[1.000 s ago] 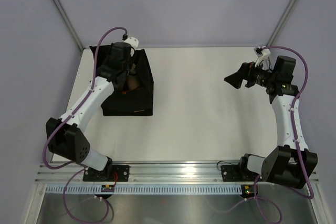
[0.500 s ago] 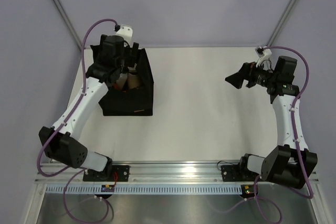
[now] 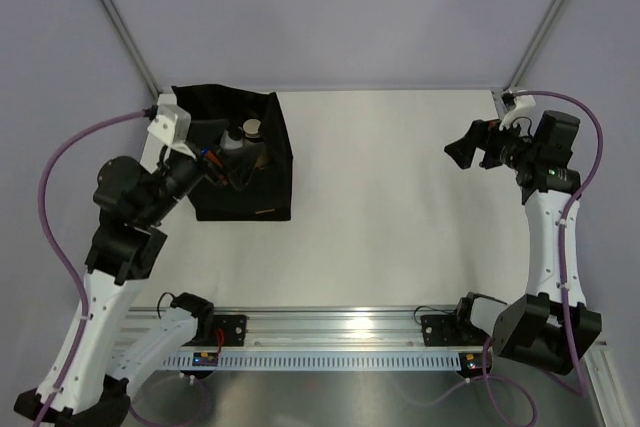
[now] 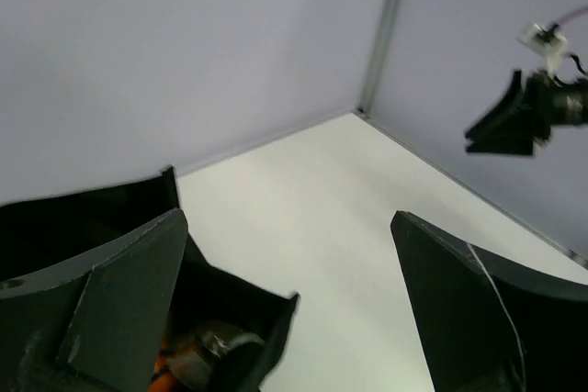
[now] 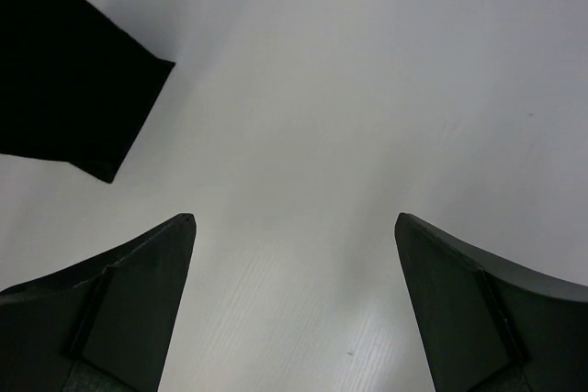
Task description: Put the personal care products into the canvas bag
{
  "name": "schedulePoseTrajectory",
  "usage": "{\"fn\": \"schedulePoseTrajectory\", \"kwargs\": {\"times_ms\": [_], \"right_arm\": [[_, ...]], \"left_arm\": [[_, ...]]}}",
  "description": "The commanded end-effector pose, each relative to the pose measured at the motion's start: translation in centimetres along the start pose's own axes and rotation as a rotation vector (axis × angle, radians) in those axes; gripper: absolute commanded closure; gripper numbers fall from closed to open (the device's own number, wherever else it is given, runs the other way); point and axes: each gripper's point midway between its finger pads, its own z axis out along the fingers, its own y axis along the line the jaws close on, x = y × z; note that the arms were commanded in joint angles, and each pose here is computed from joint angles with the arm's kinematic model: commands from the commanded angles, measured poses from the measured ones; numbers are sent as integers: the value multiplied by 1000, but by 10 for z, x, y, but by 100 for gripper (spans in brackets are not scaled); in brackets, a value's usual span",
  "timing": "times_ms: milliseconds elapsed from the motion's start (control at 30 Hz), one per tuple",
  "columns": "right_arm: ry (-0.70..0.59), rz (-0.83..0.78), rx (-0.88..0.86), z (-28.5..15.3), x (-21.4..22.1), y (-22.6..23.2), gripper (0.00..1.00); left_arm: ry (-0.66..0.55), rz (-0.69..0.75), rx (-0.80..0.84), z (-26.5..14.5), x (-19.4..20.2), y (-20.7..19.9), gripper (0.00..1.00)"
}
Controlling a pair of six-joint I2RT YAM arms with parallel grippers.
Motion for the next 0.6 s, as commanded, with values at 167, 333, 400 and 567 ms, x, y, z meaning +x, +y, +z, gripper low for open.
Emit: {"fn": "schedulePoseTrajectory", "kwargs": {"times_ms": [167,333,400,567], "right_arm": [[-107,-71,328,-56,-37,-11,1],[-181,-71,287,-60,-28,6,1],[-229,-81,304,-66,-33,9,1],[-248,-34,394,-76,-30,-1,0]], "left_arm": [[123,-35,99,-56,90,-23,1],[127,14,51,-76,113,-15,1],[126,13,50,-80,123,-15,1],[98,6,30,-84,129,-11,1]]}}
